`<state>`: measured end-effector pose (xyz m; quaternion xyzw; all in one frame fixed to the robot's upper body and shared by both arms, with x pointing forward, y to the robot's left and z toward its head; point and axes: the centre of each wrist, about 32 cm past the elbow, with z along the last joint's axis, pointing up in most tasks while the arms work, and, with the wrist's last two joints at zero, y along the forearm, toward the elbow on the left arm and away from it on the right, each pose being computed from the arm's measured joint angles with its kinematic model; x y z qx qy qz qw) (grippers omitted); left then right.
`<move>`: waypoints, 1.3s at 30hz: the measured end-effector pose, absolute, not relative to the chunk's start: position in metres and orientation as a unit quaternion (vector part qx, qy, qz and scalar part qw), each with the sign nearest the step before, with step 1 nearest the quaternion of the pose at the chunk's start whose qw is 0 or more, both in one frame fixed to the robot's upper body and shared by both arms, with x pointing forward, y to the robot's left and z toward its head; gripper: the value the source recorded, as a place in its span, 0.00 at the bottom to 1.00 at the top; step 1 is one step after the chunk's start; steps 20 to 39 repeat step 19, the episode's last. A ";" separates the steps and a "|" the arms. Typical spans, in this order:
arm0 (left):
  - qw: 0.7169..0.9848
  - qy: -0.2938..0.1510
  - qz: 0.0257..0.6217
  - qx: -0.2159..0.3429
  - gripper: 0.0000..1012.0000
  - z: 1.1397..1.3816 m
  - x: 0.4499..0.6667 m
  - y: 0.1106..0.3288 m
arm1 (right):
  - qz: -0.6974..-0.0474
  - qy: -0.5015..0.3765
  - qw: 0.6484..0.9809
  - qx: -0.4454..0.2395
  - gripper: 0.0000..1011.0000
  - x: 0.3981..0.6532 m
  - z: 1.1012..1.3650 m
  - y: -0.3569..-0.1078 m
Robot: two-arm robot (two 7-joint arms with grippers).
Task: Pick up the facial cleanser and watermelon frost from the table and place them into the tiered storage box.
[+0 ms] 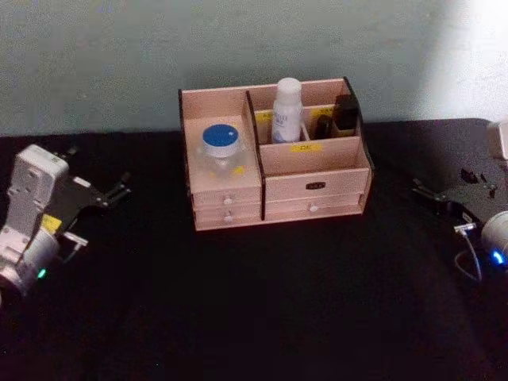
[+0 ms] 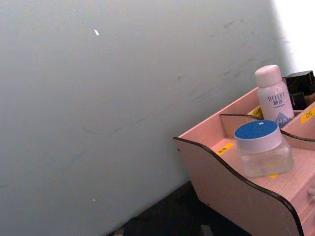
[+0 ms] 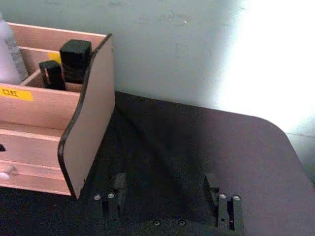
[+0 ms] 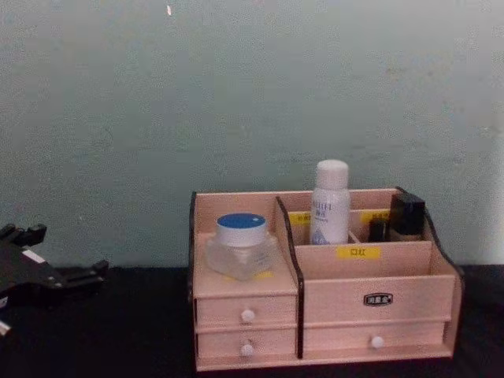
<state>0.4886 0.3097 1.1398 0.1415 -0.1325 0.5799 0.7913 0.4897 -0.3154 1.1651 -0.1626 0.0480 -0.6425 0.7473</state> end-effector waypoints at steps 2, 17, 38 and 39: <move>0.791 -0.132 0.580 0.141 0.99 1.140 0.489 0.310 | -0.643 0.050 0.747 -0.162 0.99 0.490 1.164 -0.315; 0.791 -0.132 0.580 0.142 0.99 1.140 0.489 0.310 | -0.643 0.046 0.746 -0.164 0.99 0.489 1.165 -0.316; 0.791 -0.132 0.580 0.141 0.99 1.140 0.489 0.310 | -0.643 0.046 0.746 -0.164 0.99 0.489 1.165 -0.316; 0.791 -0.132 0.580 0.141 0.99 1.140 0.489 0.310 | -0.643 0.046 0.746 -0.164 0.99 0.489 1.165 -0.316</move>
